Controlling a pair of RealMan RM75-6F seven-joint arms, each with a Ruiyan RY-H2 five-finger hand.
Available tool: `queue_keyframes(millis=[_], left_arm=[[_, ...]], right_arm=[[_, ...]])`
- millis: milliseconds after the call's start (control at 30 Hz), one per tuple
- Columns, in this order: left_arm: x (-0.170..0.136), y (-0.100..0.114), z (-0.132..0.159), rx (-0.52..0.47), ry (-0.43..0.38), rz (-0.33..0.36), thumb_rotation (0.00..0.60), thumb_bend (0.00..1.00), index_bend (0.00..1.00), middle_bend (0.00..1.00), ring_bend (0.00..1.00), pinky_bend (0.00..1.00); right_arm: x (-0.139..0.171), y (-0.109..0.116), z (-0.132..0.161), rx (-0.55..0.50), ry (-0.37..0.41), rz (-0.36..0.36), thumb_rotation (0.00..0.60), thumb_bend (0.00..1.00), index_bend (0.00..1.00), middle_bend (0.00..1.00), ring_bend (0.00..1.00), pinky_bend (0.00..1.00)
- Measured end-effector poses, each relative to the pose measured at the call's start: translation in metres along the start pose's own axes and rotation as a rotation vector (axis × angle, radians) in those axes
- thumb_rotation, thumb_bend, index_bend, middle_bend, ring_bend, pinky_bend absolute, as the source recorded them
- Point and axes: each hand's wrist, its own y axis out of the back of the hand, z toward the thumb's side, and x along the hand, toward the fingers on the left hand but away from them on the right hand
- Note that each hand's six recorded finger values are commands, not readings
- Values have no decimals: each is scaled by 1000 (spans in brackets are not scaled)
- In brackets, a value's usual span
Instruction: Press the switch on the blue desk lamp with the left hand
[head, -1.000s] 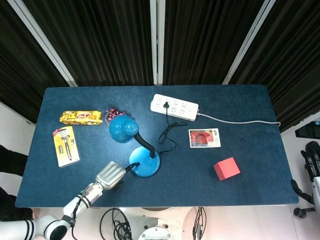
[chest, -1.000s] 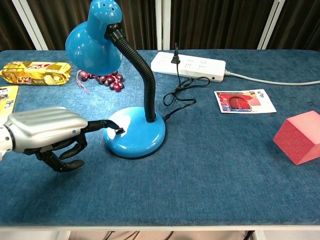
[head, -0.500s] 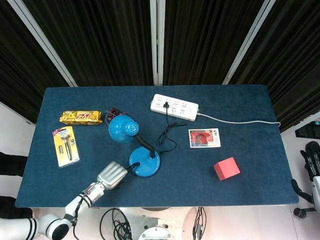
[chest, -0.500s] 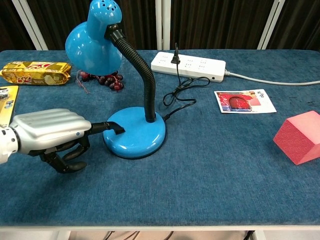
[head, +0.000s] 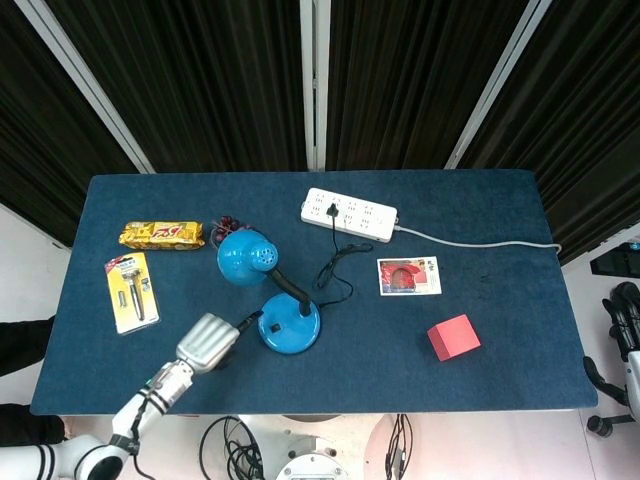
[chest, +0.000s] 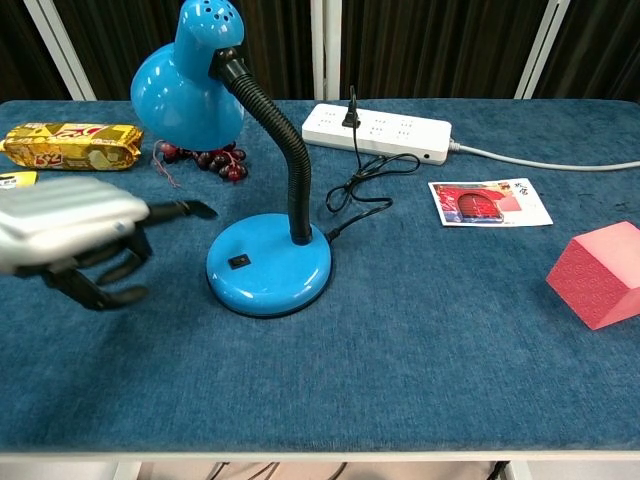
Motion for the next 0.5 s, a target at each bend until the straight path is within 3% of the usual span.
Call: queue_keyframes(millis=[67, 167, 233, 267, 367, 500], left_arm=[[-11, 9, -14, -22, 37, 54, 600, 380, 158, 622, 646, 762], [-30, 24, -39, -29, 98, 158, 600, 368, 242, 445, 386, 603], [-45, 35, -60, 6, 151, 244, 600, 301, 233, 283, 171, 408], [-54, 38, -71, 22, 178, 278, 600, 209, 193, 189, 80, 295], [-87, 43, -106, 44, 283, 347, 600, 6, 62, 16, 0, 77], [-109, 49, -131, 54, 356, 327, 600, 0, 36, 0, 0, 15]], right_arm=[[0, 1, 1, -2, 1, -2, 600, 273, 0, 0, 0, 0], [-1, 1, 1, -5, 2, -7, 600, 273, 0, 0, 0, 0], [-2, 0, 1, -4, 0, -4, 600, 274, 0, 0, 0, 0], [-3, -2, 1, -5, 2, 1, 600, 274, 0, 0, 0, 0], [-4, -5, 4, -9, 11, 16, 600, 273, 0, 0, 0, 0], [-4, -8, 6, 11, 19, 31, 600, 243, 0, 0, 0, 0]])
